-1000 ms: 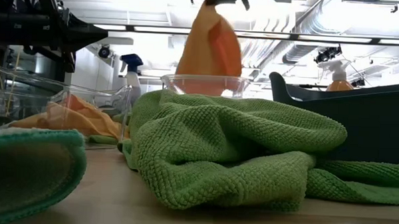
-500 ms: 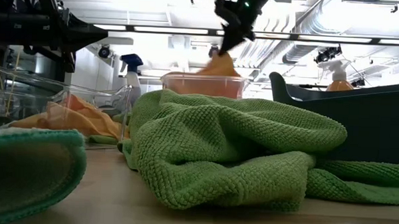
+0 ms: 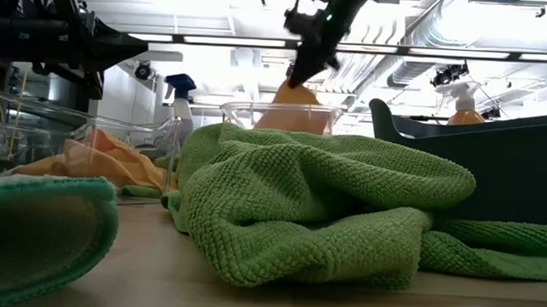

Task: Sort microfiber towel by color & place in baskets
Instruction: Put the orange microfiber towel into the top transparent bin

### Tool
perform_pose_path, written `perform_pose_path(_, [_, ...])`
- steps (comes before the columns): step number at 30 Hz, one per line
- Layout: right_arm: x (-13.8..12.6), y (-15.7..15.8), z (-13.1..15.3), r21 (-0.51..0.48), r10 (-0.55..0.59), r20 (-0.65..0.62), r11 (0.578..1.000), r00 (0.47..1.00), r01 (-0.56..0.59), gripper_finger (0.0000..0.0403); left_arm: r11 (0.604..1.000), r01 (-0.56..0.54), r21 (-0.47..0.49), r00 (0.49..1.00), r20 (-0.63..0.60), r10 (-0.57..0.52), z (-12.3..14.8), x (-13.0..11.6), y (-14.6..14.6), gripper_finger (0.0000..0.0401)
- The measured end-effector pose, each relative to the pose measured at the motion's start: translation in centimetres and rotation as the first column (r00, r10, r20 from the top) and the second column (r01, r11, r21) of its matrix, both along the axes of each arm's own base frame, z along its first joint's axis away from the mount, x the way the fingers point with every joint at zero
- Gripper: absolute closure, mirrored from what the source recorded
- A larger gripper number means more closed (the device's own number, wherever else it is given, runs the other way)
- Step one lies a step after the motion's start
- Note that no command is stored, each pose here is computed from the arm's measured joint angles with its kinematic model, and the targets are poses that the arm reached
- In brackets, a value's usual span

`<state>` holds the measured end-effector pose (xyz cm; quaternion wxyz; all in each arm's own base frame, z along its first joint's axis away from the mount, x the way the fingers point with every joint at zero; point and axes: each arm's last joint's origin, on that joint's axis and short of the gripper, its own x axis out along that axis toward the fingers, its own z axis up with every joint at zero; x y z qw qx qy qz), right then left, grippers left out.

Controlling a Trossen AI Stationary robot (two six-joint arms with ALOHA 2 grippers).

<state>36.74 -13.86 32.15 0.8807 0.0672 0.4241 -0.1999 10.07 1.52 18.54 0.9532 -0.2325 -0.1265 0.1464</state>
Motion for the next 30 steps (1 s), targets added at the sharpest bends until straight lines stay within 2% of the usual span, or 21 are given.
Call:
perform_pose_path(6, [2.5, -0.1, -4.3, 0.074, 0.016, -0.072, 0.997, 0.997, -0.011, 0.0403, 1.0, 0.0, 0.0, 1.0, 0.0, 0.0, 0.0, 0.0, 0.0, 0.04])
perform_pose_path(14, [3.8, 0.1, -8.1, 0.132, 0.047, -0.179, 0.991, 0.983, -0.024, 0.0403, 1.0, 0.0, 0.0, 1.0, 0.0, 0.0, 0.0, 0.0, 0.0, 0.04])
perform_pose_path(24, [4.1, -0.1, -8.8, 0.134, 0.047, -0.19, 0.991, 0.981, -0.021, 0.0394, 1.0, 0.0, 0.0, 1.0, 0.0, 0.0, 0.0, 0.0, 0.0, 0.04])
perform_pose_path(27, [4.1, -0.1, -8.8, 0.142, 0.028, -0.185, 0.99, 0.982, -0.002, 0.0373, 1.0, 0.0, 0.0, 1.0, 0.0, 0.0, 0.0, 0.0, 0.0, 0.04])
perform_pose_path(30, [4.1, -0.1, -8.8, 0.148, 0.014, -0.181, 0.989, 0.983, 0.013, 0.0336, 1.0, 0.0, 0.0, 1.0, 0.0, 0.0, 0.0, 0.0, 0.0, 0.04])
